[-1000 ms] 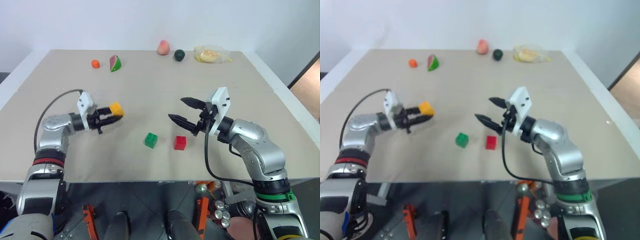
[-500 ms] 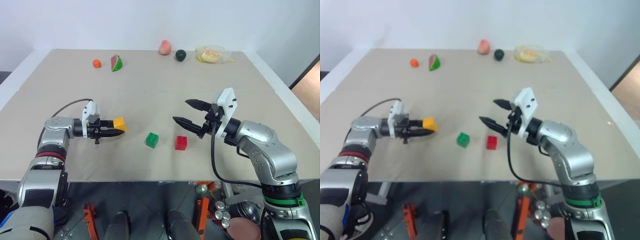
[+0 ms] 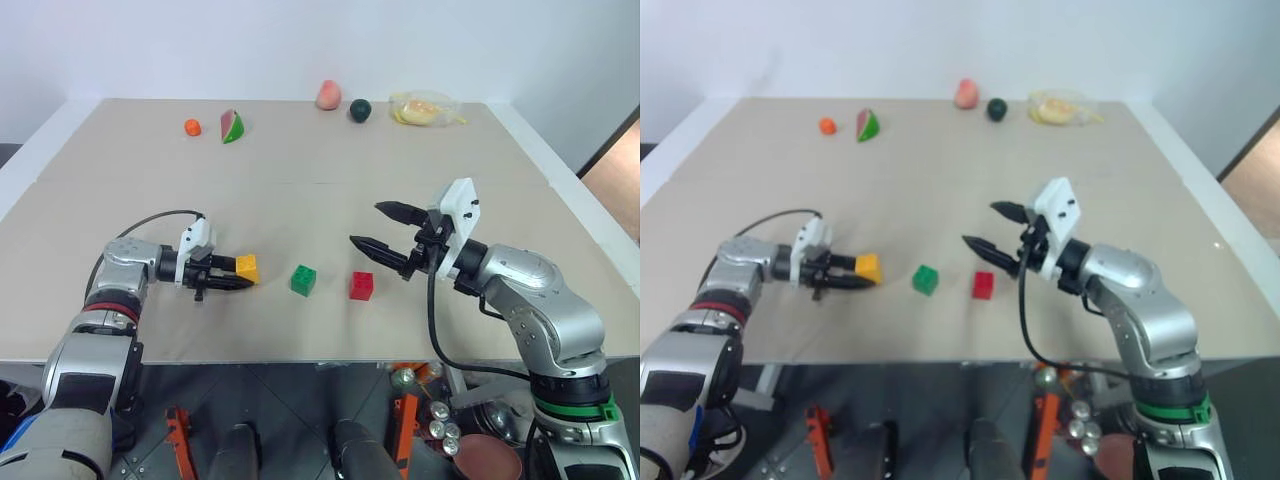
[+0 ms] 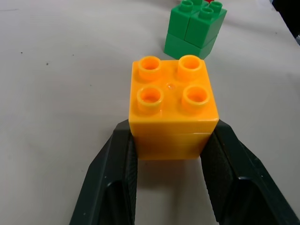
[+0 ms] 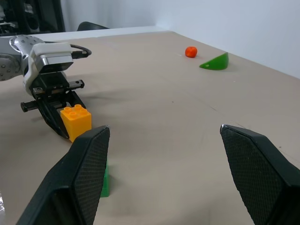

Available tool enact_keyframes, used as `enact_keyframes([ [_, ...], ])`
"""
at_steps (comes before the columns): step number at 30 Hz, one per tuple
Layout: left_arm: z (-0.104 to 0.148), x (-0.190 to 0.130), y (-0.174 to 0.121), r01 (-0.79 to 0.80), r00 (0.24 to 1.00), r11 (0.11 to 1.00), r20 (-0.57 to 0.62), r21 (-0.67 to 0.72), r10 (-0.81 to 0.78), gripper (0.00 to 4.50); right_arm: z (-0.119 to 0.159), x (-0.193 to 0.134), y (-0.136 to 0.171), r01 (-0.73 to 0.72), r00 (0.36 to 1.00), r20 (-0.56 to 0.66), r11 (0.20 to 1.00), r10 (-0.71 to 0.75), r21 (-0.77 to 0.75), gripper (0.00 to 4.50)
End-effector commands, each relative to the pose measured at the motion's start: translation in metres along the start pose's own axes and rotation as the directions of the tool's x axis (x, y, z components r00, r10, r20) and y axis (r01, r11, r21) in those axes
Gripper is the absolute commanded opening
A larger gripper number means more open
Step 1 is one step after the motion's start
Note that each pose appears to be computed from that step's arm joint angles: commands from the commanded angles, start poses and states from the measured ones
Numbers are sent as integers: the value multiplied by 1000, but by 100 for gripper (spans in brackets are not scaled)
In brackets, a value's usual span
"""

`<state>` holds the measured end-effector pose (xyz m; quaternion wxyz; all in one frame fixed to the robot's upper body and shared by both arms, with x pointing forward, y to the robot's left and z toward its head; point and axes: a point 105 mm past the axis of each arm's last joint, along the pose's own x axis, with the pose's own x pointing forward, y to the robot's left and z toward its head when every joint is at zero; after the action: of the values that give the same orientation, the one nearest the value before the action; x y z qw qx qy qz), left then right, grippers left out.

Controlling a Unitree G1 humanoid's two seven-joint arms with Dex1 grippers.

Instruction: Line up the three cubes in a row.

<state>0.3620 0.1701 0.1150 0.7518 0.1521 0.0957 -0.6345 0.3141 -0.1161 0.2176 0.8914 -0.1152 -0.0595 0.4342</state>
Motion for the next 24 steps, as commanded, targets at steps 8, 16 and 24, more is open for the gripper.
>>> enact_keyframes([
  [8, 16, 0, 4, 33, 999, 991, -38, 126, -28, 130, 17, -11, 3, 5, 999, 34, 999, -4, -40, 389],
  [16, 15, 10, 0, 57, 998, 990, -19, 128, -55, 130, 16, -13, 5, 7, 1000, 24, 999, -6, -36, 389],
  [24, 0, 11, -6, 80, 995, 993, -61, 87, -75, 130, 17, -12, 5, 4, 1000, 18, 999, -3, -34, 389],
])
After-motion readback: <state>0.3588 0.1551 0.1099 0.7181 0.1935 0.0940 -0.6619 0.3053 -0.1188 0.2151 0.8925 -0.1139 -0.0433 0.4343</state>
